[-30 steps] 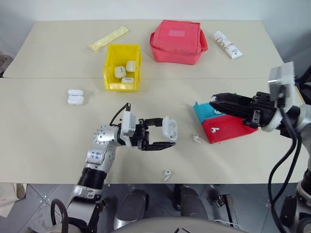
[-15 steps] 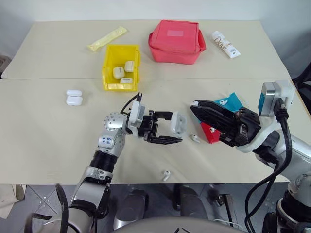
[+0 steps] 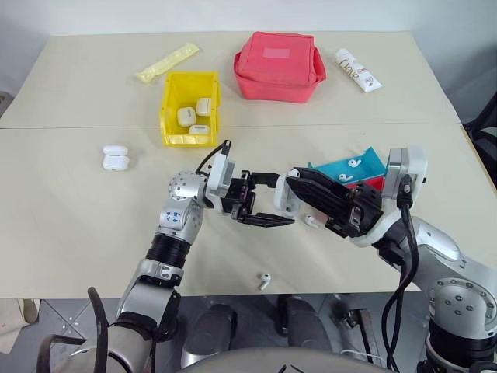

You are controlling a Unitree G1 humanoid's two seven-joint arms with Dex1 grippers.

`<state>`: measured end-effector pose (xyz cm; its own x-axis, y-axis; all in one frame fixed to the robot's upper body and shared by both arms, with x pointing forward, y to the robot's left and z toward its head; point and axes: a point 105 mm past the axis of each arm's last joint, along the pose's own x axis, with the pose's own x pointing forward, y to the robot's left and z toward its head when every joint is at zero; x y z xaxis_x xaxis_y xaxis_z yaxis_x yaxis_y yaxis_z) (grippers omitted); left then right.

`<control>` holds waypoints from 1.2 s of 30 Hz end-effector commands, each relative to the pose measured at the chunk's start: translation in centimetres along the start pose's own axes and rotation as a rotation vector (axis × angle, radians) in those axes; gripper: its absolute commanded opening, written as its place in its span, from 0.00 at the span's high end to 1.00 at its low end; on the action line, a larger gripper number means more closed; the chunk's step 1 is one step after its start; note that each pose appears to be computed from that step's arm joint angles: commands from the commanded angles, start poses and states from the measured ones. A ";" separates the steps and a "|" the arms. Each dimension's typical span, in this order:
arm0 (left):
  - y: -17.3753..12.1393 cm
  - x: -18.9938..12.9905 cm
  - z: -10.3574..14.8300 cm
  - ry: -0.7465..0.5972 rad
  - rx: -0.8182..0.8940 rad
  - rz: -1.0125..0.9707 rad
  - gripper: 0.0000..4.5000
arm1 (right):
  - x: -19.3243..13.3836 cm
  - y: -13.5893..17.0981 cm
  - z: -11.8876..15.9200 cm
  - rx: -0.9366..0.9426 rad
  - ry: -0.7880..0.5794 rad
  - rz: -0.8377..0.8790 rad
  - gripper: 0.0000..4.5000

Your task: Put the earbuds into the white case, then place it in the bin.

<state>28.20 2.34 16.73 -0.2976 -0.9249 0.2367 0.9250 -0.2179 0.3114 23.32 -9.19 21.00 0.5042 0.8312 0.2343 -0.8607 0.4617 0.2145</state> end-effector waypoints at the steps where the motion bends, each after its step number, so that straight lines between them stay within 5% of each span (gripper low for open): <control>1: 0.5 0.3 1.4 -0.025 0.042 -0.017 0.39 | 0.0 0.2 -0.2 -0.026 -0.004 0.023 0.89; 23: 1.0 0.8 2.4 -0.064 0.065 -0.034 0.39 | -0.5 -2.2 -4.3 -0.157 0.044 0.001 0.89; 36: 2.0 -0.7 2.3 -0.027 0.095 0.032 0.39 | -2.1 -1.6 -4.2 -0.183 0.124 0.018 0.89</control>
<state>28.88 2.03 15.86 -0.2943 -0.9365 0.1908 0.9323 -0.2374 0.2730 23.48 -10.29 18.78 0.4783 0.8470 0.2320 -0.8649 0.5002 -0.0430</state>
